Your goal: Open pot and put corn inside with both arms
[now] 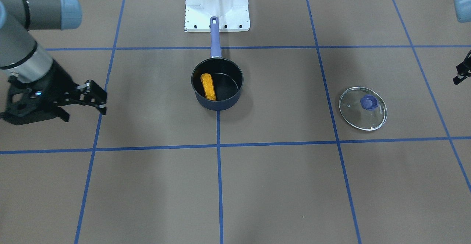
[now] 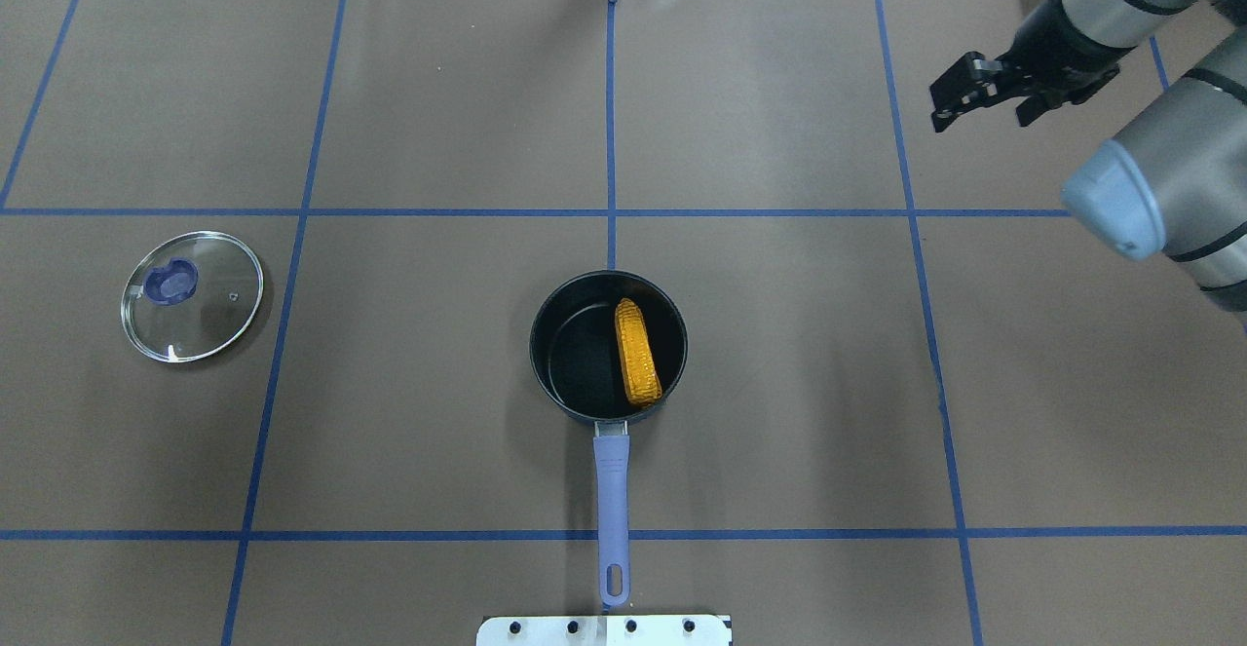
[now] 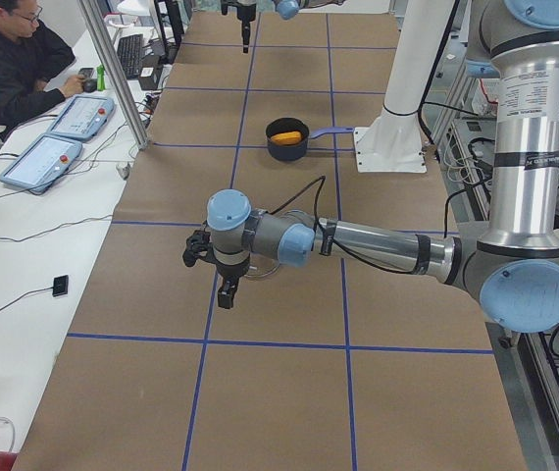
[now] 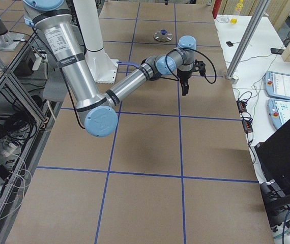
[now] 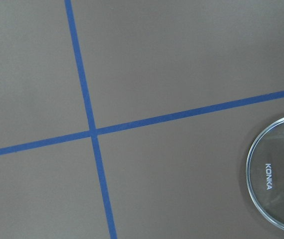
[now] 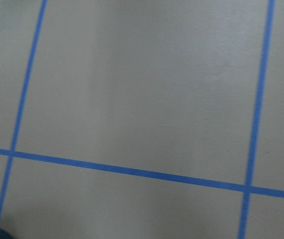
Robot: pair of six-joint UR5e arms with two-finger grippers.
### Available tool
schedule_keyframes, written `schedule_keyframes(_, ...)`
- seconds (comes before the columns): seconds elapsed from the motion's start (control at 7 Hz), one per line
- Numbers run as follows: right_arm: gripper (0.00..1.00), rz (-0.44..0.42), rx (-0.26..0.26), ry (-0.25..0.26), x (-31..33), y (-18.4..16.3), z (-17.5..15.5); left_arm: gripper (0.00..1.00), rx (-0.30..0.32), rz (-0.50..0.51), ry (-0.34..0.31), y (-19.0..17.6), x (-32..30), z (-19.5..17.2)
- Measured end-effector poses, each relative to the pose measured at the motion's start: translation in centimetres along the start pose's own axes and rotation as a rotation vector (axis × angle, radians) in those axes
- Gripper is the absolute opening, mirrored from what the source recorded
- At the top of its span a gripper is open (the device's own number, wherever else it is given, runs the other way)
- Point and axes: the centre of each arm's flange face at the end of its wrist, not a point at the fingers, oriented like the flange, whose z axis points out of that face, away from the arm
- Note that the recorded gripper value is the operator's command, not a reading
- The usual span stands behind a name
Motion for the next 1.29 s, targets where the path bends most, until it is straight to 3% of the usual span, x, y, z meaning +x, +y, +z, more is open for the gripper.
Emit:
schedule_keyframes(0.14,1.00,-0.006,-0.038,0.058,5.6,0.1,-0.6,0.99,-0.003,0.010,0.000,0.4,-0.3,0.1)
schedule_keyframes(0.43,1.00,0.022,-0.112,0.115,15.3,1.7,-0.6,0.99,-0.009,0.004,0.004,0.8,-0.8,-0.1)
schedule_keyframes(0.57,1.00,0.040,-0.138,0.117,19.6,3.3,-0.2,0.99,-0.014,-0.014,0.012,0.9,-1.3,-0.4)
schedule_keyframes(1.0,1.00,0.108,-0.172,0.037,27.9,9.2,0.3,0.99,-0.011,-0.048,0.015,1.5,-2.5,-1.0)
schedule_keyframes(1.29,1.00,0.101,-0.143,0.024,31.2,13.5,2.2,0.99,-0.017,-0.058,0.016,2.1,-2.9,-0.8)
